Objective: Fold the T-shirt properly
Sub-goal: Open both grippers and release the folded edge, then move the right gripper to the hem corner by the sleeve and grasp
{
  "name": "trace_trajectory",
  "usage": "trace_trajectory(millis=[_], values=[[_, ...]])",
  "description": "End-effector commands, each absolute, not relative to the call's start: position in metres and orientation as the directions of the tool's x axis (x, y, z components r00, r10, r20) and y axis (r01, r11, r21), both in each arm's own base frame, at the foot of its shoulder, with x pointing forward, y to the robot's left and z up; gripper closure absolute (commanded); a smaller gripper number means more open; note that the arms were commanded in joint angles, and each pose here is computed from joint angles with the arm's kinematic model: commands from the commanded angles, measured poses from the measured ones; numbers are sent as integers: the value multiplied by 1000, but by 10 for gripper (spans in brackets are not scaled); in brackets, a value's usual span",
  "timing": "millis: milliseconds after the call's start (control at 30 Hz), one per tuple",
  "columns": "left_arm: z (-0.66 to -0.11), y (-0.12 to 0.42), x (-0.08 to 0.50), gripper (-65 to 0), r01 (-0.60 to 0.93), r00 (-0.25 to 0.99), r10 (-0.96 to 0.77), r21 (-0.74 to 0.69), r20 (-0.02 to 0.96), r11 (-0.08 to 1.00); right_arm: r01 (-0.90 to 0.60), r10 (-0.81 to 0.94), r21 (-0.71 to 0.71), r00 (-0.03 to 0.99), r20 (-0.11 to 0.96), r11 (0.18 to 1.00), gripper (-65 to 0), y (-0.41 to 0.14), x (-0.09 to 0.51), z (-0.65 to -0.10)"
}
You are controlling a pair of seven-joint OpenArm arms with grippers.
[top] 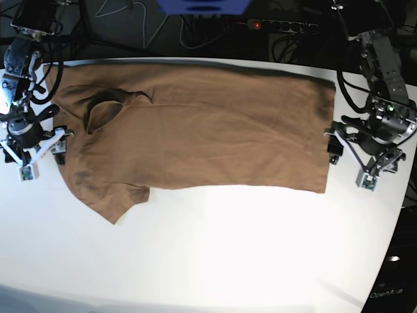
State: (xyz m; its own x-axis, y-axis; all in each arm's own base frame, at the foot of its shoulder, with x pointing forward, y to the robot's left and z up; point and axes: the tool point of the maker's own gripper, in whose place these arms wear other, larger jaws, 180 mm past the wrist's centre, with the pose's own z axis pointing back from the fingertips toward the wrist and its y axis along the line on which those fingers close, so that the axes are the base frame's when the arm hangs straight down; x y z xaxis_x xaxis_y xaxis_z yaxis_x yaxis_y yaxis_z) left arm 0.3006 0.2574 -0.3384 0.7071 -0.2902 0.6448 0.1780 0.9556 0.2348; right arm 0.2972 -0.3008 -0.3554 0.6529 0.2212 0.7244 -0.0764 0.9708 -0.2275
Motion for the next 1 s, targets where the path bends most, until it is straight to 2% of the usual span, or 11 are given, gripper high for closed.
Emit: trace_trajectory(millis=[0, 200, 333, 433, 733, 967], values=[[-326, 262, 311, -513, 165, 680, -292, 249, 672, 954, -85, 236, -236, 627, 742, 968, -476, -305, 307, -346], [-326, 269, 319, -513, 157, 685, -288, 251, 669, 955, -145, 273, -239, 671, 689, 960, -474, -311, 325, -346], [-326, 269, 319, -513, 157, 686, -287, 250, 669, 956, -260, 378, -273, 645, 664, 926, -474, -299, 342, -334], [-326, 269, 319, -513, 157, 686, -287, 250, 669, 956, -282, 394, -275, 653, 647, 919, -474, -300, 351, -329], [-327, 270, 317, -513, 158, 689, -290, 253, 664, 955, -342, 386, -191, 709, 590, 920, -473, -287, 377, -360], [-326, 268, 317, -513, 159, 685, -291, 253, 668, 954, -429, 443, -175, 672, 593, 886, -473, -264, 400, -369]])
